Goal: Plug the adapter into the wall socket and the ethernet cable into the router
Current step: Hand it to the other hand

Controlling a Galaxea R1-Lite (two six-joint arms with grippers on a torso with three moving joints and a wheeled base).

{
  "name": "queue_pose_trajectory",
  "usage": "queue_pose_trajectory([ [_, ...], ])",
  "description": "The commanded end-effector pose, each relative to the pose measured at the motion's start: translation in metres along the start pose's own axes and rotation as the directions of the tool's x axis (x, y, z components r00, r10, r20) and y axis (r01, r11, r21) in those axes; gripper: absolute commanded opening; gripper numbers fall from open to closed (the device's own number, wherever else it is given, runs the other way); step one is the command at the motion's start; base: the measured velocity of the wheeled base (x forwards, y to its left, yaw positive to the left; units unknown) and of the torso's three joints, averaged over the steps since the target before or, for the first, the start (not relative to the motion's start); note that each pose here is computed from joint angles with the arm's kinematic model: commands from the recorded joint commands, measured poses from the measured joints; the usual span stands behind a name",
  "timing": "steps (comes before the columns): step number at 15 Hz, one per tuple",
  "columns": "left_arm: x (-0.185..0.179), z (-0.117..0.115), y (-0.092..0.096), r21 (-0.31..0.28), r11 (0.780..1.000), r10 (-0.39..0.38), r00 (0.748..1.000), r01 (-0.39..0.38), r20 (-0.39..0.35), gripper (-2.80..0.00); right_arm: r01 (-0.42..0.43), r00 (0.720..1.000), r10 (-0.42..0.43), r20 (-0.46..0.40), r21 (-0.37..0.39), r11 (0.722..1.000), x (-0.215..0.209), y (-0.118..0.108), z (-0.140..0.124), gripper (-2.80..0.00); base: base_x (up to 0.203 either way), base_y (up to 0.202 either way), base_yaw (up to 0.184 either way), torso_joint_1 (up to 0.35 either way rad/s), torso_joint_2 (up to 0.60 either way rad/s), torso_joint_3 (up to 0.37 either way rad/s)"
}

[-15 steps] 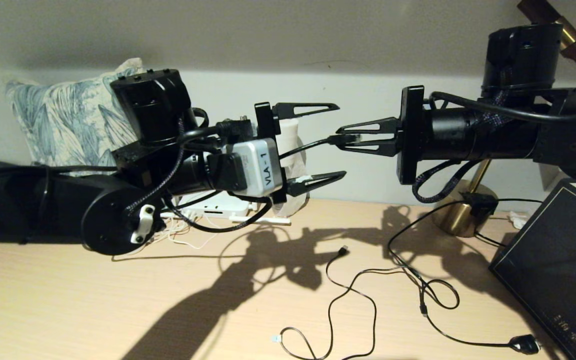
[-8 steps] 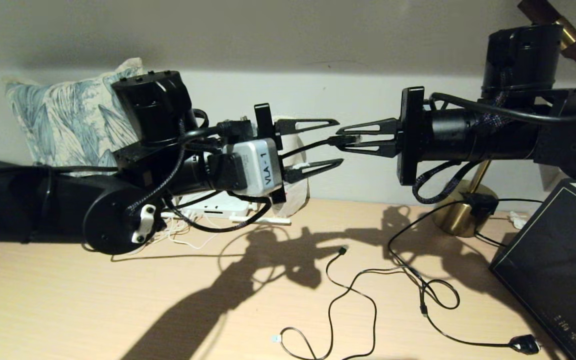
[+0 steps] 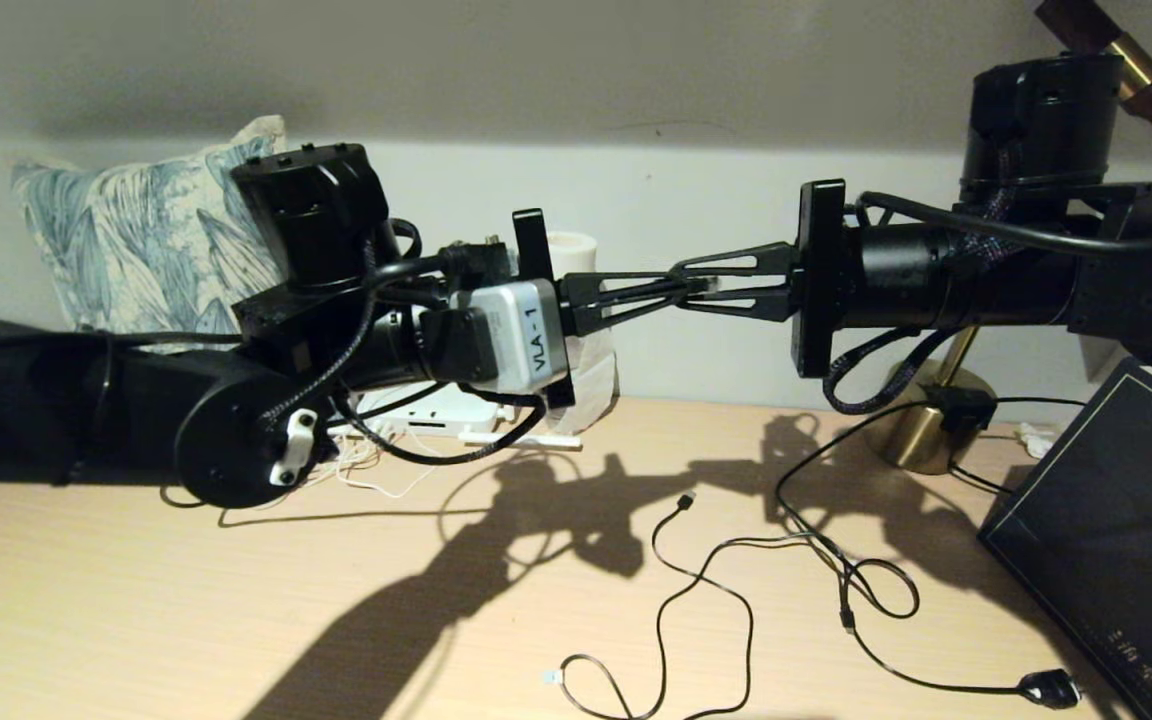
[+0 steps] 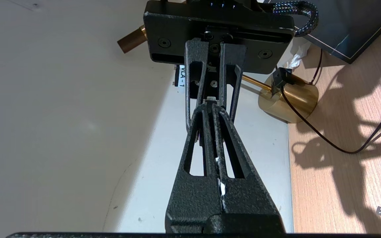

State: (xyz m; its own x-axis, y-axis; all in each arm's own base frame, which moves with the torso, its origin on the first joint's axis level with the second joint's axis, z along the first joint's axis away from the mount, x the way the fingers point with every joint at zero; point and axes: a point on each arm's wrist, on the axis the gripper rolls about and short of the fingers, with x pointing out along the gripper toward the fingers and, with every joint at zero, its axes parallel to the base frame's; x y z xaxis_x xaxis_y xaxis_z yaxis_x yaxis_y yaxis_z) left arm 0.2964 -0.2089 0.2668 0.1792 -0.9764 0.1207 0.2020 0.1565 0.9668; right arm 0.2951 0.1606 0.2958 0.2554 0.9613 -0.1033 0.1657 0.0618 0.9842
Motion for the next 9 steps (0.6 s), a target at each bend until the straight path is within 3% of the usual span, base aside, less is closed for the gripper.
queue_pose_trajectory([
  [1, -0.0004, -0.0007, -0.0001, 0.008, 1.0, 0.0, 1.0, 0.0, 0.001, -2.8, 0.0, 1.0, 0.0, -0.008, 0.009, 1.0, 0.0003, 0.0001, -0.0007, -2.8, 0.0, 0.0, 0.0, 0.0, 0.0, 0.0],
  [2, -0.0021, -0.0024, 0.0005, 0.009, 1.0, 0.002, 1.0, -0.002, -0.005, -2.8, -0.001, 1.0, 0.001, -0.008, 0.008, 1.0, 0.0, 0.0005, -0.0011, -2.8, 0.0, 0.0, 0.0, 0.0, 0.0, 0.0],
  [3, -0.0027, -0.0036, 0.0003, 0.008, 1.0, 0.002, 1.0, -0.001, -0.008, 0.0, -0.001, 1.0, 0.001, -0.008, 0.008, 1.0, -0.0003, 0.0005, -0.0014, -2.8, 0.0, 0.0, 0.0, 0.0, 0.0, 0.0],
  [9, -0.0031, -0.0033, -0.0002, 0.006, 1.0, 0.0, 1.0, 0.001, -0.009, 0.0, -0.003, 1.0, 0.003, -0.007, 0.005, 1.0, -0.0025, 0.0011, -0.0033, -2.8, 0.0, 0.0, 0.0, 0.0, 0.0, 0.0],
])
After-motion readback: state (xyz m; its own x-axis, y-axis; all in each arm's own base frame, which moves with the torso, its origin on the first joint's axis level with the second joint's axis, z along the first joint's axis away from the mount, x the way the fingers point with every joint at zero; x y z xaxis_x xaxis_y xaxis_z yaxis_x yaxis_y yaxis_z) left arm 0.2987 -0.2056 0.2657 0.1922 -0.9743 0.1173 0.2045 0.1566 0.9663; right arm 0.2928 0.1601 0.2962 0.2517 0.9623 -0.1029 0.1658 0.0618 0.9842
